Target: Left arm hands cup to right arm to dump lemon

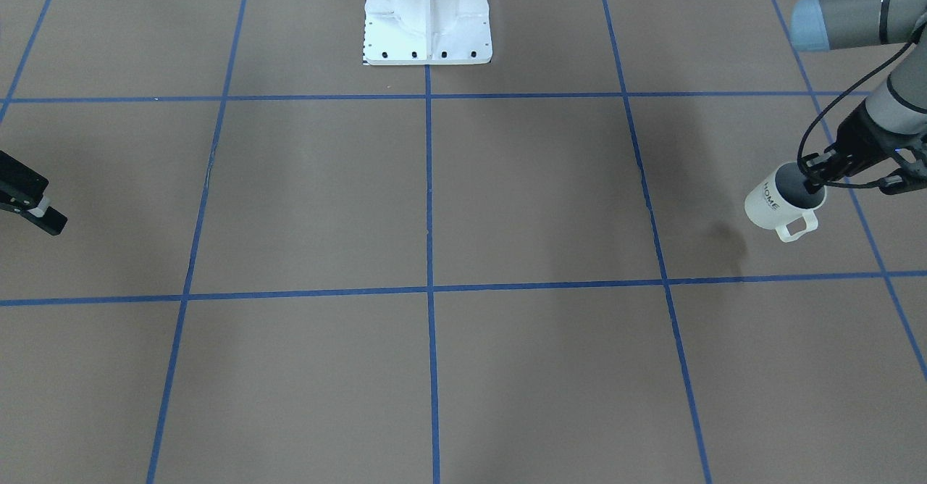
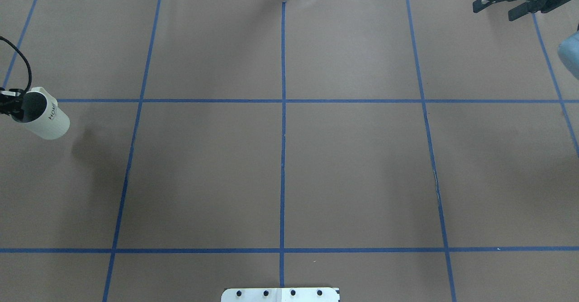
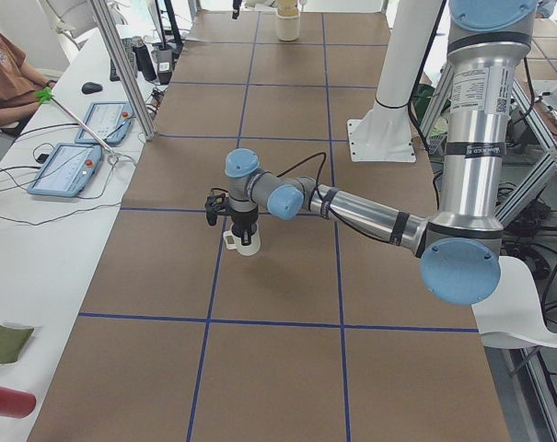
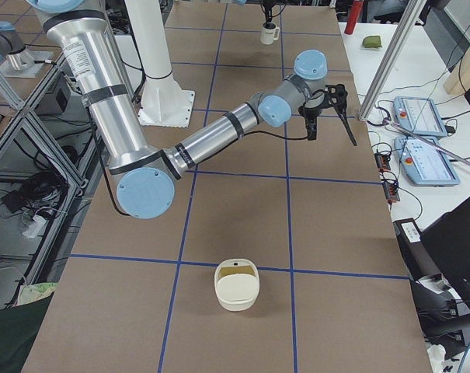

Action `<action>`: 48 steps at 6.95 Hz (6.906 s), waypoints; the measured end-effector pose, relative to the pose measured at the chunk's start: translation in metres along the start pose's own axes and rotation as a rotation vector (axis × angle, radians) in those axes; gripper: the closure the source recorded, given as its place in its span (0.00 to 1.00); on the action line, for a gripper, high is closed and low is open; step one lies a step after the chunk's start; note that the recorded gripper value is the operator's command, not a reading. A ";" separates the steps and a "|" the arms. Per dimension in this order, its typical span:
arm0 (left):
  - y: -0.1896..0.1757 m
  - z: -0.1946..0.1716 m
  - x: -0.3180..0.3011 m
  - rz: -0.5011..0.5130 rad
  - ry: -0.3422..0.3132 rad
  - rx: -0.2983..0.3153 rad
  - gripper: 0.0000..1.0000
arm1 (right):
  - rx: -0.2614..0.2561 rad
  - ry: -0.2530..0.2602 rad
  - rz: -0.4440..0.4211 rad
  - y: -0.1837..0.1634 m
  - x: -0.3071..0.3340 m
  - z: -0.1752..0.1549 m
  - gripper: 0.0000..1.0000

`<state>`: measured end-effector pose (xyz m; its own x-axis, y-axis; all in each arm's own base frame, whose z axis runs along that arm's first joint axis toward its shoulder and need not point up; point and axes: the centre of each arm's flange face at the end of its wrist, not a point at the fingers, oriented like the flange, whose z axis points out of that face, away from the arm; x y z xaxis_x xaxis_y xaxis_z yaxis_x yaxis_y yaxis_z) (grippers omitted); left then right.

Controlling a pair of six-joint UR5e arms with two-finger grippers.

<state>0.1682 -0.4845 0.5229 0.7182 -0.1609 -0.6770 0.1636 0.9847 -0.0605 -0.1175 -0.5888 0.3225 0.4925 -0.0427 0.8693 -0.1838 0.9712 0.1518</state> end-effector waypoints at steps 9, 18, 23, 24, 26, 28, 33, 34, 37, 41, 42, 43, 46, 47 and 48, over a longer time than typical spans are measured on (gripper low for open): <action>0.047 0.038 0.001 0.024 -0.008 -0.058 0.00 | -0.013 0.003 -0.001 0.004 0.001 0.006 0.00; -0.011 -0.055 -0.034 0.366 -0.021 0.028 0.00 | -0.175 0.180 -0.255 0.028 0.178 -0.034 0.00; -0.027 -0.081 -0.186 0.421 0.062 0.036 0.00 | -0.242 0.212 -0.240 0.115 0.303 -0.052 0.00; -0.026 -0.080 -0.201 0.414 0.060 0.039 0.00 | -0.261 0.218 -0.212 0.122 0.318 -0.046 0.00; -0.027 -0.073 -0.222 0.407 -0.019 0.044 0.00 | -0.306 0.224 -0.141 0.140 0.352 -0.033 0.00; -0.025 -0.070 -0.229 0.399 -0.046 0.039 0.00 | -0.292 0.228 -0.123 0.147 0.362 -0.040 0.00; -0.020 -0.070 -0.230 0.373 -0.043 0.018 0.00 | -0.185 0.244 -0.077 0.134 0.343 -0.058 0.00; -0.019 -0.069 -0.230 0.371 -0.035 0.015 0.00 | -0.186 0.244 -0.074 0.134 0.345 -0.057 0.00; -0.018 -0.069 -0.230 0.369 -0.020 0.013 0.00 | -0.189 0.243 -0.081 0.134 0.354 -0.047 0.00; -0.018 -0.069 -0.229 0.369 -0.019 0.013 0.00 | -0.211 0.240 -0.087 0.136 0.356 -0.035 0.00; -0.018 -0.069 -0.229 0.368 -0.019 0.012 0.00 | -0.210 0.239 -0.088 0.136 0.355 -0.036 0.00; -0.019 -0.069 -0.229 0.369 -0.019 0.012 0.00 | -0.208 0.239 -0.090 0.136 0.354 -0.036 0.00; -0.018 -0.069 -0.229 0.370 -0.019 0.012 0.00 | -0.203 0.237 -0.095 0.134 0.351 -0.038 0.00; -0.018 -0.069 -0.229 0.369 -0.019 0.013 0.00 | -0.202 0.237 -0.096 0.134 0.350 -0.038 0.00; -0.020 -0.069 -0.228 0.369 -0.019 0.014 0.00 | -0.202 0.237 -0.096 0.134 0.350 -0.038 0.00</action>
<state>-0.0457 -0.4632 0.6278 0.7432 0.2035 -0.6374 -0.0999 0.9757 0.1950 0.0630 -0.4646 0.6292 0.6880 -0.1031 0.7184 0.0334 0.9933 0.1106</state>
